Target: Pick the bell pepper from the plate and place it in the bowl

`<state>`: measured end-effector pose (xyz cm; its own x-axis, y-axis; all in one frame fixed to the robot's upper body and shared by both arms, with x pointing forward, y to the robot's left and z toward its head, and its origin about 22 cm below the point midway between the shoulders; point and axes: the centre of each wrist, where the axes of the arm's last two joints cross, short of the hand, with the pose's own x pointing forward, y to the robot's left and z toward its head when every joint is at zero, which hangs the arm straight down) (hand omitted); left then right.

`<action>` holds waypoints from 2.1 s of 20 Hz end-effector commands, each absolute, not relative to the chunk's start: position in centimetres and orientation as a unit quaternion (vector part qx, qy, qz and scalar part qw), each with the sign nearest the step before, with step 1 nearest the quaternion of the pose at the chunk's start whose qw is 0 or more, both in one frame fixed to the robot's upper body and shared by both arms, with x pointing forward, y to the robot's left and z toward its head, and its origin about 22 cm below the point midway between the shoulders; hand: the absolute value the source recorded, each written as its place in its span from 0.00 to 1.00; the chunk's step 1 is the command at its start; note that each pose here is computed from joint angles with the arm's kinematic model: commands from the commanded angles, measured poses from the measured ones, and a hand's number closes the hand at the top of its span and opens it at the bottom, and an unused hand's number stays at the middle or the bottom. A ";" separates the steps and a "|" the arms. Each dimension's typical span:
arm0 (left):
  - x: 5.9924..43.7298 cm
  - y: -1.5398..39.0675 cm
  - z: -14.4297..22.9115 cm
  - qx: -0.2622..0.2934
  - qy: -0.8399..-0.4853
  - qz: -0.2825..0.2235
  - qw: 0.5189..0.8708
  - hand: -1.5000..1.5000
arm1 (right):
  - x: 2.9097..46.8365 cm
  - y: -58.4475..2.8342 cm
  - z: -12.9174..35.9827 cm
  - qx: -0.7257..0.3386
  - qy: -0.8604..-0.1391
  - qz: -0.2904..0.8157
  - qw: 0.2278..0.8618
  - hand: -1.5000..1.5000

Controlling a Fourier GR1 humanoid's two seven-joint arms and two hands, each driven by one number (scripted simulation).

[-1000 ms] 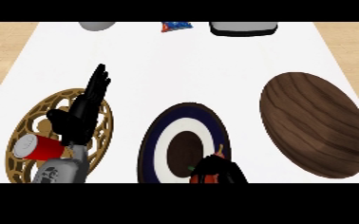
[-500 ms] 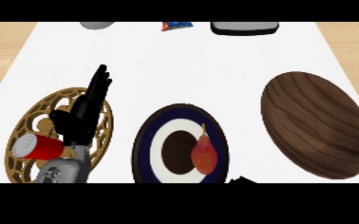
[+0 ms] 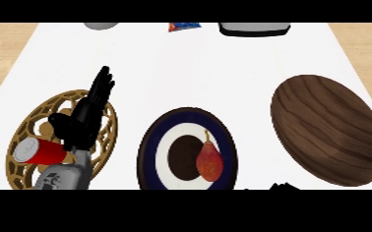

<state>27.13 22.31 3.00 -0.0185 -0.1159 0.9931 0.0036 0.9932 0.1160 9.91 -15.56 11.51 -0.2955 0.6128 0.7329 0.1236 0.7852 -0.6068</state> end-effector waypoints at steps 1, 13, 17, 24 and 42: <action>27.3 20.7 1.8 0.034 -0.713 -0.047 0.699 0.50 | 9.9 -16.4 16.6 -0.294 -0.778 0.190 0.521 1.00; 27.8 20.9 1.7 0.026 -0.714 -0.055 0.698 0.50 | 15.7 -18.8 22.7 -0.383 -0.725 0.204 0.535 1.00; 26.9 20.8 3.5 0.029 -0.716 -0.048 0.695 0.50 | 20.4 -21.4 20.5 -0.435 -0.682 0.221 0.545 1.00; 27.6 22.0 2.8 0.027 -0.716 -0.045 0.696 0.50 | 23.0 -26.5 17.7 -0.488 -0.636 0.237 0.549 1.00; 28.1 20.4 3.4 0.026 -0.710 -0.054 0.701 0.50 | 27.1 -39.3 4.8 -0.394 -0.587 0.236 0.667 0.00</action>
<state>27.74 20.93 2.97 -0.0248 -0.1124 0.9933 0.0280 0.9932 0.1131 28.11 -36.20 7.10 0.1937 0.8292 0.5243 0.2269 0.4821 -0.8462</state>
